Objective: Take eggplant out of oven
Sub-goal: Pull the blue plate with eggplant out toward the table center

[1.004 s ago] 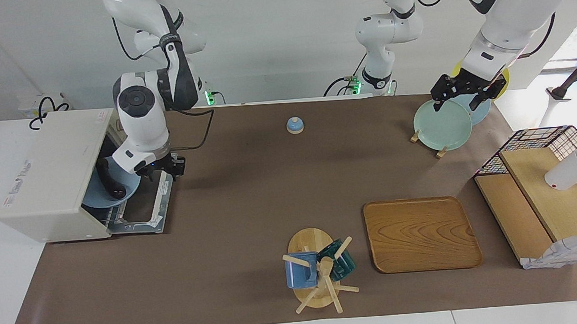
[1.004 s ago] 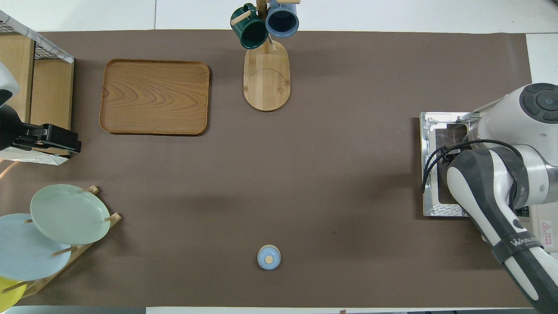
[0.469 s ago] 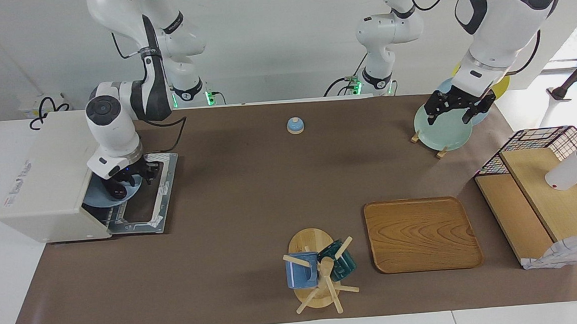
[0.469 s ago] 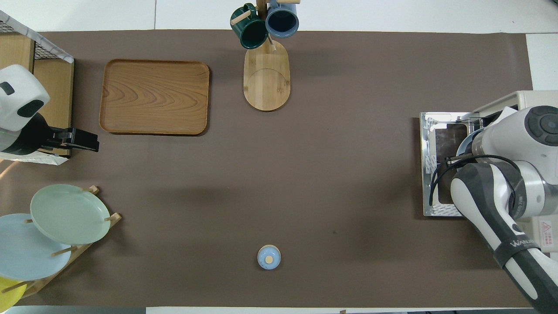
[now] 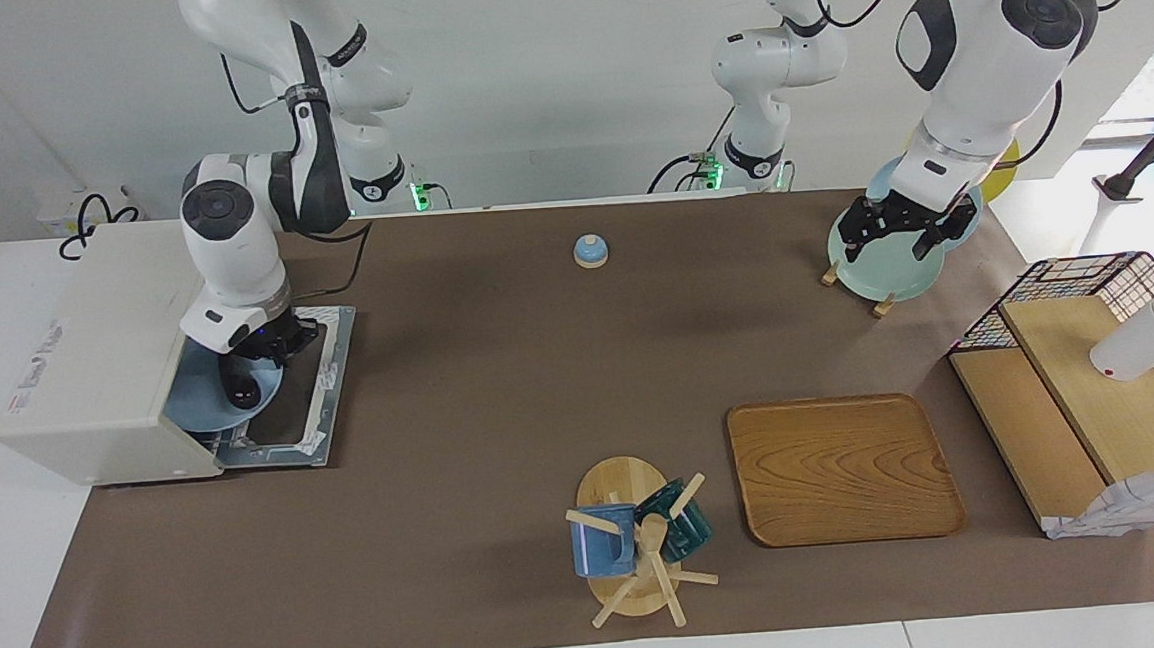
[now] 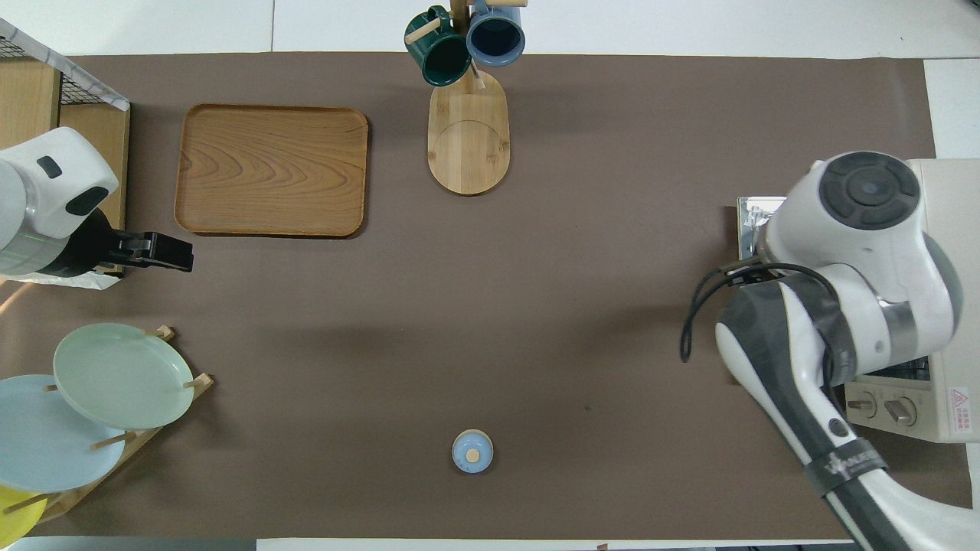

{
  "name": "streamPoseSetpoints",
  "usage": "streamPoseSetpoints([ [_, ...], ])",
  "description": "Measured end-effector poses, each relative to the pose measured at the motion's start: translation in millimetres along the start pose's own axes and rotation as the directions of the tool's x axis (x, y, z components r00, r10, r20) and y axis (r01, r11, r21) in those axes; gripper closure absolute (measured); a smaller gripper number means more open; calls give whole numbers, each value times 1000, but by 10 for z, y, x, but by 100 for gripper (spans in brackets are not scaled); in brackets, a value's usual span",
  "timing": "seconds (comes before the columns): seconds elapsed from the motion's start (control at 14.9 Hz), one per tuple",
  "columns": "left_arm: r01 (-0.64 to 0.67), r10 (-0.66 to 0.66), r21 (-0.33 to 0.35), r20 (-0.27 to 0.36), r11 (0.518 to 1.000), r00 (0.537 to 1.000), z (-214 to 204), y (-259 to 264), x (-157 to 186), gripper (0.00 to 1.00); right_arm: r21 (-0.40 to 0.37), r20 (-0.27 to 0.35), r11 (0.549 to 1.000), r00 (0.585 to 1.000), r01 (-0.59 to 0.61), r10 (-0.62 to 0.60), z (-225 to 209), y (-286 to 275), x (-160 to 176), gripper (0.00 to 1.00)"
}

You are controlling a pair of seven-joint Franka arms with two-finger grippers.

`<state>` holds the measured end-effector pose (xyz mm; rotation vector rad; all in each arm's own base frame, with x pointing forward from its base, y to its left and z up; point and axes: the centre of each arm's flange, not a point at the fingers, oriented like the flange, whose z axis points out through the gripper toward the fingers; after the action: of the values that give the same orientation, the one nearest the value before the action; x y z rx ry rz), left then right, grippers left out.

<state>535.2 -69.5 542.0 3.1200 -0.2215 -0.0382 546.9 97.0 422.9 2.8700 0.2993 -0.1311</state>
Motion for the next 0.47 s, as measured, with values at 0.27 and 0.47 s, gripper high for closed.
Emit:
streamPoseSetpoints([
  [0.27, -7, 7, 0, -1, 1000, 1000, -3, 44, -4, 0, 60, -65, 996, 996, -62, 66, -542, -1327, 51, 97],
  [0.47, -6, 6, 0, 0, 1000, 1000, 0, 42, -4, 0, 85, -83, 985, 984, -148, 155, -714, -2448, -18, 97],
])
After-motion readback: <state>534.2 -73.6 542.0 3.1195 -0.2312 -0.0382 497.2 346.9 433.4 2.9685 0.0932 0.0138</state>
